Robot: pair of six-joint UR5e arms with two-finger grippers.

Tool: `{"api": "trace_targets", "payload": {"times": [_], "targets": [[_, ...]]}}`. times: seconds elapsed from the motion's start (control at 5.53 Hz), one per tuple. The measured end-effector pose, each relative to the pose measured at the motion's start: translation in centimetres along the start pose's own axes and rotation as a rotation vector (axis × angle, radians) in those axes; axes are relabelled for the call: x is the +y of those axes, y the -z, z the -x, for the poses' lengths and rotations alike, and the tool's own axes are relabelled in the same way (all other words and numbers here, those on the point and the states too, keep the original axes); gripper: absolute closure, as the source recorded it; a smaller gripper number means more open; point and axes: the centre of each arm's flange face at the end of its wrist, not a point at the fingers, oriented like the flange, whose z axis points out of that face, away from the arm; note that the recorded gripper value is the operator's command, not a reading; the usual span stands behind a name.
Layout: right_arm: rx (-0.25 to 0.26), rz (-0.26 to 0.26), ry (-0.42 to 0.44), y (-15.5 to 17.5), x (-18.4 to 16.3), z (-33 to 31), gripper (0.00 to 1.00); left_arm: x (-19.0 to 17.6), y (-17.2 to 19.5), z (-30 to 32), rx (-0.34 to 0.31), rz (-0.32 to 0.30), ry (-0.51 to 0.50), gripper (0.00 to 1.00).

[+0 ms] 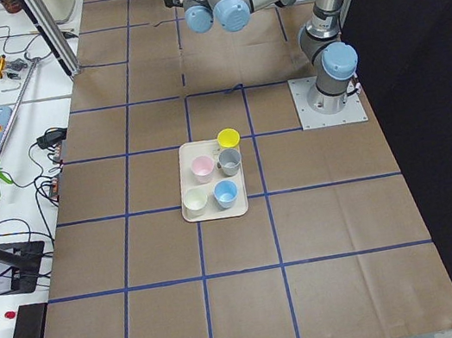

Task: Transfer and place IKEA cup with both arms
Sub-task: 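Open the right gripper and pull it back while the left gripper holds the cup, then carry the cup with the left gripper down onto the white tray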

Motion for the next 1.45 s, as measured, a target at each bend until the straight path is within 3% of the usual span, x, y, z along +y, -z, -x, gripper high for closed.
{"api": "trace_targets", "payload": {"times": [0.36,0.54,0.72,0.9,1.09,1.27,1.45], "targets": [[0.099,0.029,0.035,4.1,-0.8,0.5,0.0,-0.2,0.3,-1.0,-0.026,0.032,-0.012,0.98],[0.233,0.071,0.042,5.9,-1.4,1.8,0.0,-0.4,0.5,-1.4,-0.058,0.069,-0.037,0.98],[0.472,0.073,0.034,7.8,-2.5,3.7,0.0,-0.5,1.0,-1.4,-0.161,0.165,-0.088,0.98],[0.693,0.016,0.036,9.3,-3.0,5.9,0.0,-0.8,2.2,-0.4,-0.379,0.294,-0.12,0.98],[0.877,-0.022,0.071,10.3,-2.8,7.7,0.0,-1.3,3.9,1.1,-0.65,0.382,-0.129,0.98],[1.07,-0.04,0.118,10.4,-2.5,8.8,0.0,-2.0,5.8,1.7,-0.886,0.427,-0.168,0.99],[1.243,-0.05,0.134,8.6,-2.0,9.5,0.0,-3.2,8.2,2.4,-1.115,0.427,-0.184,1.0]]}}
